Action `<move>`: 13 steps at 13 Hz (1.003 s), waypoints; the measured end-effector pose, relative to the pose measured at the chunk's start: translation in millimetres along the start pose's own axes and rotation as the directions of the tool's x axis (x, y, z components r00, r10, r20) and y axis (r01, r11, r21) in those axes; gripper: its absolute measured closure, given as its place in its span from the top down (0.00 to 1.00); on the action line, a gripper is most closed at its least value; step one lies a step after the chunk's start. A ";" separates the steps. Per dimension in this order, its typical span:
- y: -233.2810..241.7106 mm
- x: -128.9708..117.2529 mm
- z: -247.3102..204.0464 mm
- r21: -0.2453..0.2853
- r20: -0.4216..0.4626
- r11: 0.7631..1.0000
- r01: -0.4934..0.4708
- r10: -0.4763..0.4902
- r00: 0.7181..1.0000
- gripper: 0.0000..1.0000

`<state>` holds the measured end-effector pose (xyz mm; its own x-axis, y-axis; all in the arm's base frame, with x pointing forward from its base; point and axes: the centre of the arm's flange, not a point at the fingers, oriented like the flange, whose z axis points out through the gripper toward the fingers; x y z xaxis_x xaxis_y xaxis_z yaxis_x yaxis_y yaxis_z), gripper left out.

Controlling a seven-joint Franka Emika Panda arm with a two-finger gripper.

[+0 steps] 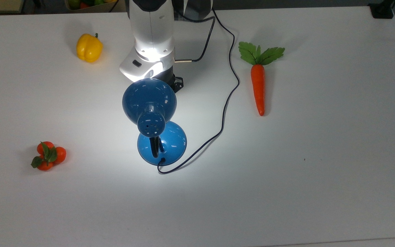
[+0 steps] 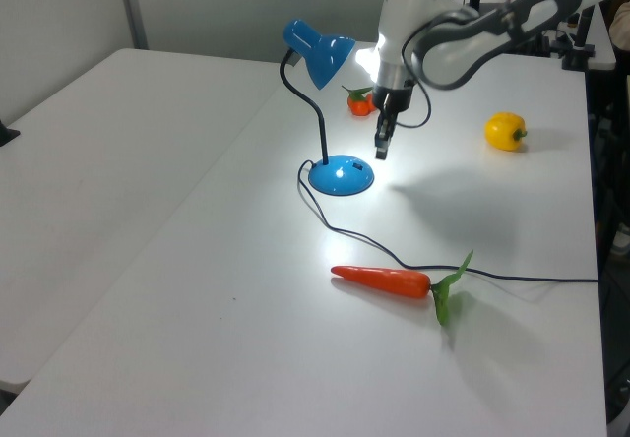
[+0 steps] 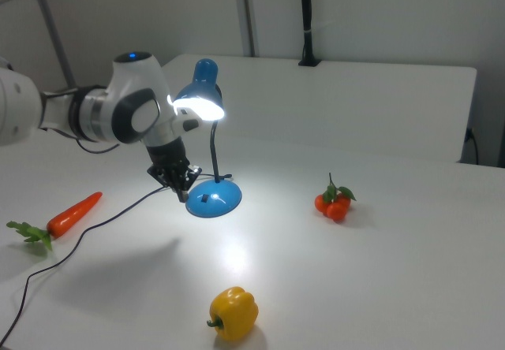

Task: Turn on desk lamp

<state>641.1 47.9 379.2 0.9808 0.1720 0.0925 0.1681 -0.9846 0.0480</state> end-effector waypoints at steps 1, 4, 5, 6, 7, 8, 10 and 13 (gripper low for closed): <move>0.4 -7.6 -16.0 -0.001 0.040 1.000 -0.001 0.001 0.999 0.01; 1.6 -37.8 -89.3 -0.009 0.120 1.000 -0.008 0.009 0.993 0.01; 1.7 -45.3 -108.6 -0.012 0.122 1.000 -0.010 0.011 0.992 0.01; 1.8 -53.0 -127.1 -0.015 0.122 1.000 -0.012 0.014 0.992 0.01; 1.7 -61.0 -145.1 -0.018 0.121 1.000 -0.015 0.017 0.992 0.03; 1.6 -69.5 -162.6 -0.021 0.123 1.000 -0.018 0.020 0.992 0.03; 3.1 -88.1 -201.4 -0.026 0.142 0.999 -0.030 0.034 0.989 0.23; 13.5 -93.6 -227.5 -0.030 0.135 0.998 -0.054 0.057 0.989 0.61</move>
<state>529.0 25.7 597.4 0.9932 0.1094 -0.0402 0.1121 -0.9910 0.0726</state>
